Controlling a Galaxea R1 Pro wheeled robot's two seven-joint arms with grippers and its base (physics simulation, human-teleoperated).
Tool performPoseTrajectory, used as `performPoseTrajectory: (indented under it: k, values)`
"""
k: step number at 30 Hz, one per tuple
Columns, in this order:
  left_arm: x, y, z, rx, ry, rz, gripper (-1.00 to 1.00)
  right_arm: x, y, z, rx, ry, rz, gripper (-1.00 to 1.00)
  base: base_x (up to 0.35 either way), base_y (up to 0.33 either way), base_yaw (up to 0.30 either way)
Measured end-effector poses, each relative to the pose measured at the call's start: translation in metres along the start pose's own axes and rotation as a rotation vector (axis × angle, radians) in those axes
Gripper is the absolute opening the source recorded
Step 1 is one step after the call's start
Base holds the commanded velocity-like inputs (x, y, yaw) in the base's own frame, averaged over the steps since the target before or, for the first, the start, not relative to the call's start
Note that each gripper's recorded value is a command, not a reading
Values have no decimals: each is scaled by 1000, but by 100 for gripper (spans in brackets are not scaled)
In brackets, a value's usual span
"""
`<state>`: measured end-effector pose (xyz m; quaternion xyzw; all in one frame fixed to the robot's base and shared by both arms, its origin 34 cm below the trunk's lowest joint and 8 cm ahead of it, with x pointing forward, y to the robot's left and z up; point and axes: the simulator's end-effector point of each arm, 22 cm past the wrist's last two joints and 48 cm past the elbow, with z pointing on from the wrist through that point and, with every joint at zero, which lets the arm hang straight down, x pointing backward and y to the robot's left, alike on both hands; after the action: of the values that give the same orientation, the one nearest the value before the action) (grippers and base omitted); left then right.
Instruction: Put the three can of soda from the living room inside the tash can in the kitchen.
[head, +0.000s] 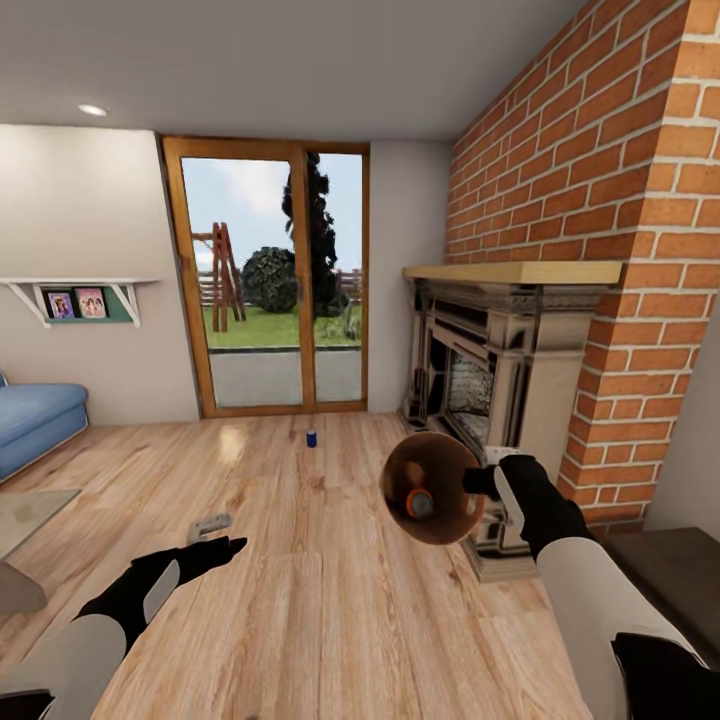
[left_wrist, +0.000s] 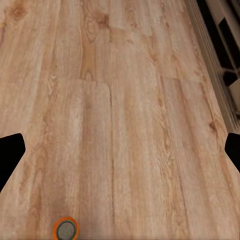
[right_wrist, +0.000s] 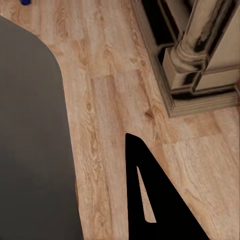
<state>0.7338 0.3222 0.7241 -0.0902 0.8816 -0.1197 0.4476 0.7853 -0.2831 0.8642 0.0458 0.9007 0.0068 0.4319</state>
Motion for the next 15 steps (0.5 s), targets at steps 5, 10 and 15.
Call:
performPoseTrajectory:
  k: [5,10,15]
  values:
    - [1,2,4,1,-32,7,100,21,-1,4,3,61,0,-100,0,0,0]
    - [3,5,9,0,-62,14,100,31,-3,9,8,73,-4,-100,0,0,0]
    - [9,14,12,-14,-68,11,100,41,-4,14,12,76,-10,-100,0,0,0]
